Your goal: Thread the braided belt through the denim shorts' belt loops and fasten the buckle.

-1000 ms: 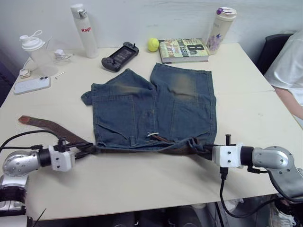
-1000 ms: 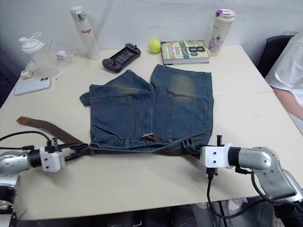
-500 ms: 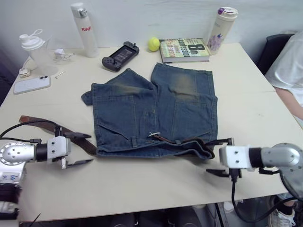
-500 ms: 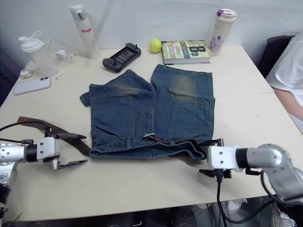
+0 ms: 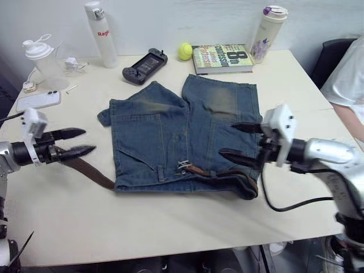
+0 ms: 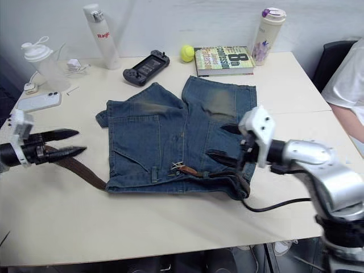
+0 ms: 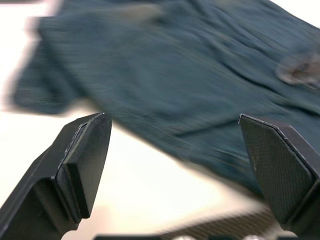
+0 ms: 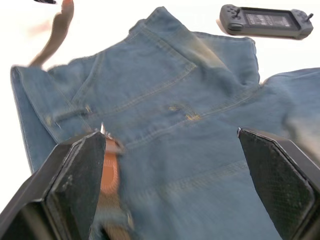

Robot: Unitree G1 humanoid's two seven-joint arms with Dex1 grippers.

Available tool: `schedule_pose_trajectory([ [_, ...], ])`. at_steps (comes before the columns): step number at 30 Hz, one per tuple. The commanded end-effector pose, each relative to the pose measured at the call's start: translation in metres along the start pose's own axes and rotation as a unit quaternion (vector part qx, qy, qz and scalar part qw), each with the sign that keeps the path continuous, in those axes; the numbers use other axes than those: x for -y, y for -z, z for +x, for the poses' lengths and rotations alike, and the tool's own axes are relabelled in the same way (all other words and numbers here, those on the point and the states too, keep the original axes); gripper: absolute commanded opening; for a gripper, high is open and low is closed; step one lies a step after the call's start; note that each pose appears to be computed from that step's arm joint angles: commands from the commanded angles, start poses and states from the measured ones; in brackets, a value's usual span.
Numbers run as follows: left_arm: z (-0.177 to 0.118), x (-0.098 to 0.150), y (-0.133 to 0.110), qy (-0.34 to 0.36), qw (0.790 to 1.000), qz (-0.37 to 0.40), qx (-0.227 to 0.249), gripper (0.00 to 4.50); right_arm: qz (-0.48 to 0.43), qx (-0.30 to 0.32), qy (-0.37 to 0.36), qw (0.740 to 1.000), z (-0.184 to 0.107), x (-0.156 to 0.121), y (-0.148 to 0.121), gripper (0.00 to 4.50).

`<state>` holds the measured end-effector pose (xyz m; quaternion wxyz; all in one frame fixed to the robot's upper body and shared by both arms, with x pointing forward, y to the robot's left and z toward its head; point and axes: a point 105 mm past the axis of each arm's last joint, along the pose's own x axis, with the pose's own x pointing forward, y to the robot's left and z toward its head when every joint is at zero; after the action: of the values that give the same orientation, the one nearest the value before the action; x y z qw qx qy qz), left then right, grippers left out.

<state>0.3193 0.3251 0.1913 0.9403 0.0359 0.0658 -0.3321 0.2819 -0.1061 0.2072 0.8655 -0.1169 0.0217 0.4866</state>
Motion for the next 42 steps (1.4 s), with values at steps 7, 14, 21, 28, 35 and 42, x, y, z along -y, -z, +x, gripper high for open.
schedule_pose_trajectory([
  [7,-0.042,-0.031,0.007,-0.244,0.966,-0.082,-0.001,4.44,-0.002,0.04,-0.08,0.996,0.003,-0.052,-0.015,4.5],
  [14,-0.046,-0.036,0.025,-0.441,0.87,-0.216,-0.051,4.44,-0.018,0.023,-0.097,0.995,0.007,-0.06,-0.004,4.5],
  [21,-0.007,-0.007,0.045,-0.481,0.821,-0.296,-0.088,4.44,-0.013,0.032,-0.127,0.991,0.014,-0.073,-0.001,4.5],
  [28,-0.017,-0.016,0.069,-0.521,0.788,-0.303,-0.125,4.44,-0.053,0.013,-0.158,0.986,0.013,-0.076,0.008,4.5],
  [35,-0.033,-0.018,0.087,-0.546,0.763,-0.321,-0.126,3.91,-0.059,0.031,-0.153,0.986,0.016,-0.075,0.003,4.5],
  [42,-0.031,-0.016,0.089,-0.536,0.77,-0.322,-0.127,1.02,-0.059,0.037,-0.144,0.987,0.016,-0.071,0.0,4.5],
])
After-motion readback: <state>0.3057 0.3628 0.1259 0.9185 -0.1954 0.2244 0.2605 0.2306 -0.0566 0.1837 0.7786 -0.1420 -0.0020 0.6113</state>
